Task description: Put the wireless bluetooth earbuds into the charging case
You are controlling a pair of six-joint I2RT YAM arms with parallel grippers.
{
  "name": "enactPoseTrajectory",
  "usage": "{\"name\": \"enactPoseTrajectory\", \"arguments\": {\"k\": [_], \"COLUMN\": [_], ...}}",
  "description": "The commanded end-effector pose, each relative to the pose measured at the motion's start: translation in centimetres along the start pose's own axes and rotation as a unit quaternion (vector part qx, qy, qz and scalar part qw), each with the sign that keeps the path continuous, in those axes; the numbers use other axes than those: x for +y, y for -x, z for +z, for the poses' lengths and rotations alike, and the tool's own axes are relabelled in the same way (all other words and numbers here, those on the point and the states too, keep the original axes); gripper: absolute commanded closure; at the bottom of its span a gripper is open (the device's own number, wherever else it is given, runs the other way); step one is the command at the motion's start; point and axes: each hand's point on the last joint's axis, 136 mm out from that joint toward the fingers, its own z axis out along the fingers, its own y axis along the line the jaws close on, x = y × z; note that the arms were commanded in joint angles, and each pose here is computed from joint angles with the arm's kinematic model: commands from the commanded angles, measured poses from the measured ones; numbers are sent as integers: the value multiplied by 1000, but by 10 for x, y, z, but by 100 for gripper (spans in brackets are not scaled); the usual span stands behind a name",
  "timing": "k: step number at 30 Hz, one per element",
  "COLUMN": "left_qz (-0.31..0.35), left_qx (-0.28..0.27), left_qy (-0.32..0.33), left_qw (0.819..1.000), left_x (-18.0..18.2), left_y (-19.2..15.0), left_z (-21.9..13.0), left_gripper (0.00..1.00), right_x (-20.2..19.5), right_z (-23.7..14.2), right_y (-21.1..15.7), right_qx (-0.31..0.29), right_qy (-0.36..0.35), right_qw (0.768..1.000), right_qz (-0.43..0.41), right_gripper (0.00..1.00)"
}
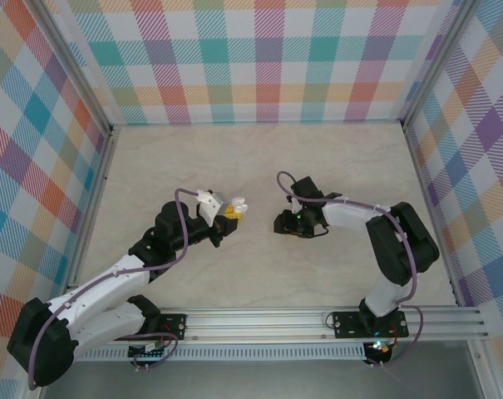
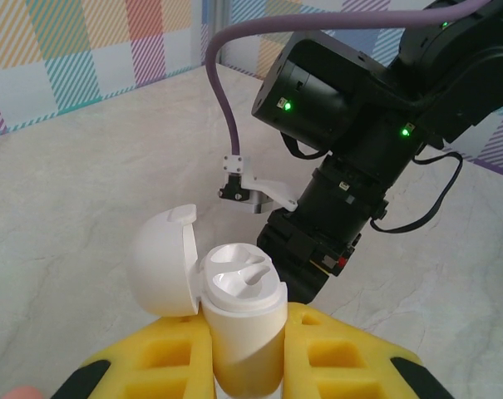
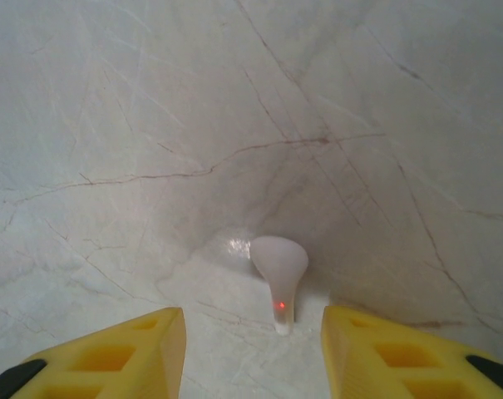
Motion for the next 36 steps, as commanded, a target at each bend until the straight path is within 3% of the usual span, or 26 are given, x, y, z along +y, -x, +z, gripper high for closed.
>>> {"name": "enactPoseTrajectory", "arguments": {"k": [1, 6, 16, 36], "left_qz": [15, 15, 16, 16], "left_qx": [-13, -12, -15, -16], "left_qy": [2, 0, 2, 6], "left_qw": [1000, 1000, 1000, 1000], "left_x": [0, -1, -1, -1], "left_y": [9, 8, 9, 7], "left_z": [-1, -3, -6, -10], "left_gripper": [100, 100, 100, 100], "right_x": [8, 4, 1, 11], "right_z": [-23, -35, -27, -3], "right_y": [7, 16, 16, 11], "right_qx": [-7, 7, 92, 146], "right_qy": [-5, -51, -91, -92], "right_qw": [1000, 998, 989, 980], "right_qz": [-4, -43, -73, -95], "right_gripper": [54, 56, 64, 69]}}
